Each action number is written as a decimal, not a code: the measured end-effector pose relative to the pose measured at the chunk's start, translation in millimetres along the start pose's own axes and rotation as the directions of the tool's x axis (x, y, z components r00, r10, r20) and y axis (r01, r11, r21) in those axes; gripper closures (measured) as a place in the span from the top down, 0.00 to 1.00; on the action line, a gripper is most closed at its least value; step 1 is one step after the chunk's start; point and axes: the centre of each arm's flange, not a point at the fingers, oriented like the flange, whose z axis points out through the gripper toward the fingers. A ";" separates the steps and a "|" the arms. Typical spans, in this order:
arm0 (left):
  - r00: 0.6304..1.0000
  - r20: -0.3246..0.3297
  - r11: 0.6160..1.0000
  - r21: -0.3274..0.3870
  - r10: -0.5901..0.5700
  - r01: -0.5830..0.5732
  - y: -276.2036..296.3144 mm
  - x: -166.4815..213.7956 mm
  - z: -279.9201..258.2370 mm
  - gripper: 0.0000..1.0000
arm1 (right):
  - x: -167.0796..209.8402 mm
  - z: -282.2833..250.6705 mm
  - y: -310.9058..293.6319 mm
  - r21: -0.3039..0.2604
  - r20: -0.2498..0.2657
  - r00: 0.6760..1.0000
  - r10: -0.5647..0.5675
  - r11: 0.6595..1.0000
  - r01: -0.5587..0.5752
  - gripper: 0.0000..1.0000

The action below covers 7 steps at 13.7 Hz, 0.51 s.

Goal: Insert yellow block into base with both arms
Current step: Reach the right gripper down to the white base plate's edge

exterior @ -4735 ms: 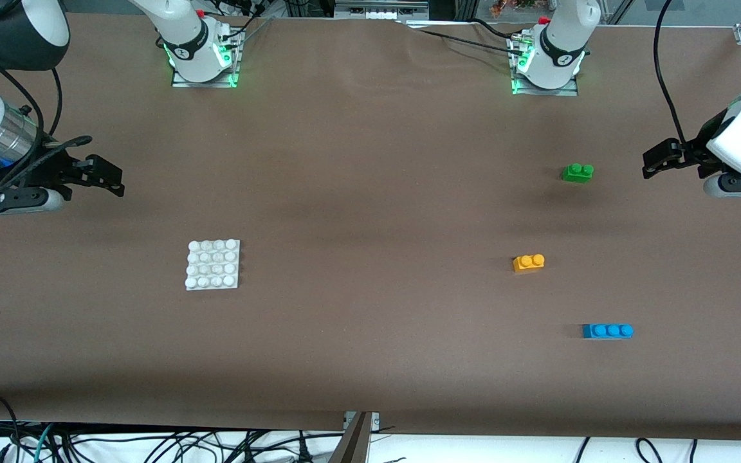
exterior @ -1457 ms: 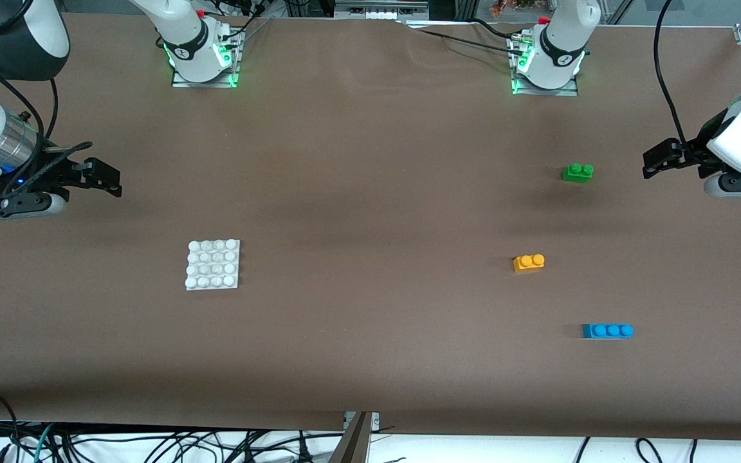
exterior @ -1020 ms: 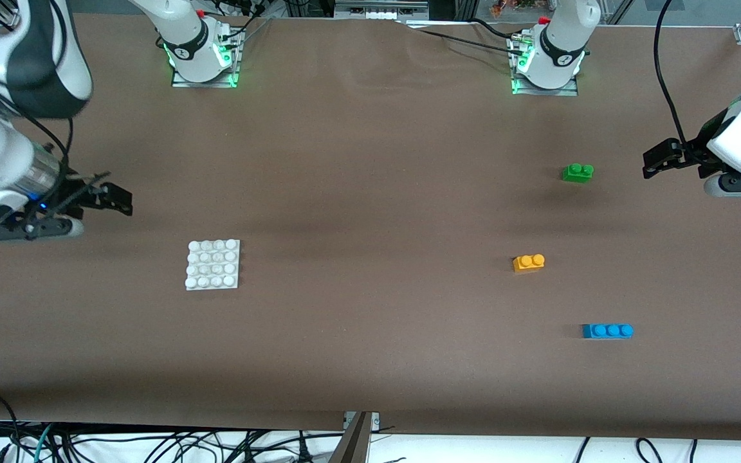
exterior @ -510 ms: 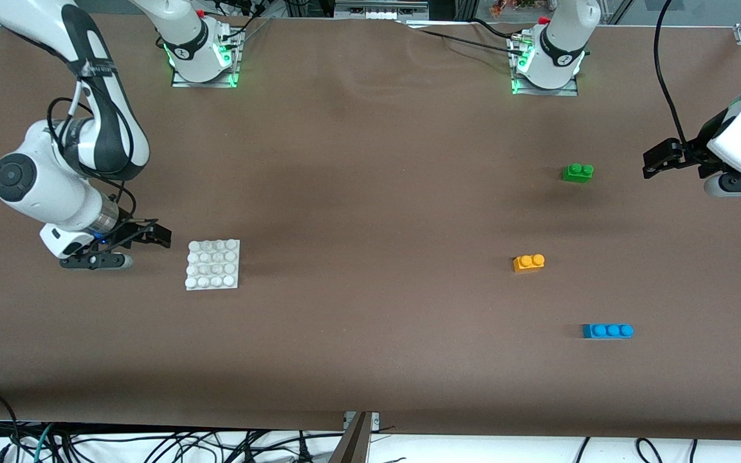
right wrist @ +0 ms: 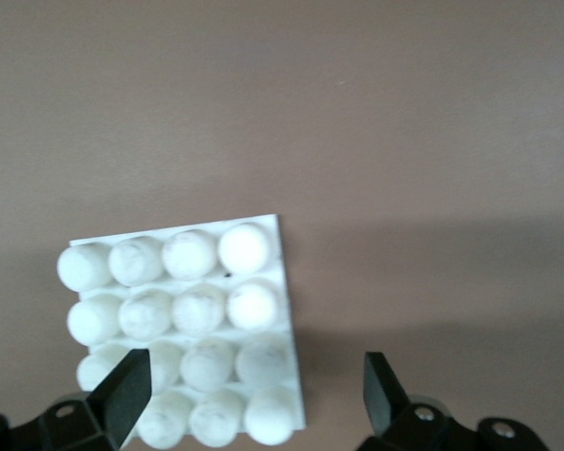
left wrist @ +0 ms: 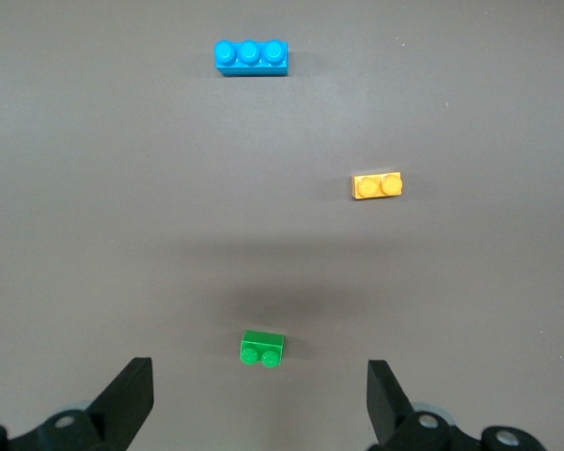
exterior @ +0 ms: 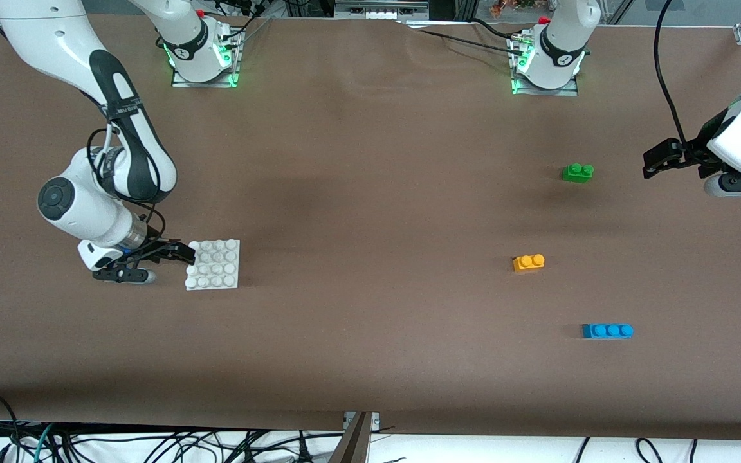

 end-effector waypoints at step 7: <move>1.000 0.000 1.000 0.000 0.000 0.000 0.0 0.0 0.0 1.00 | -2.0 19.2 -14.4 -0.004 -0.023 1.000 -0.007 1.000 0.007 1.00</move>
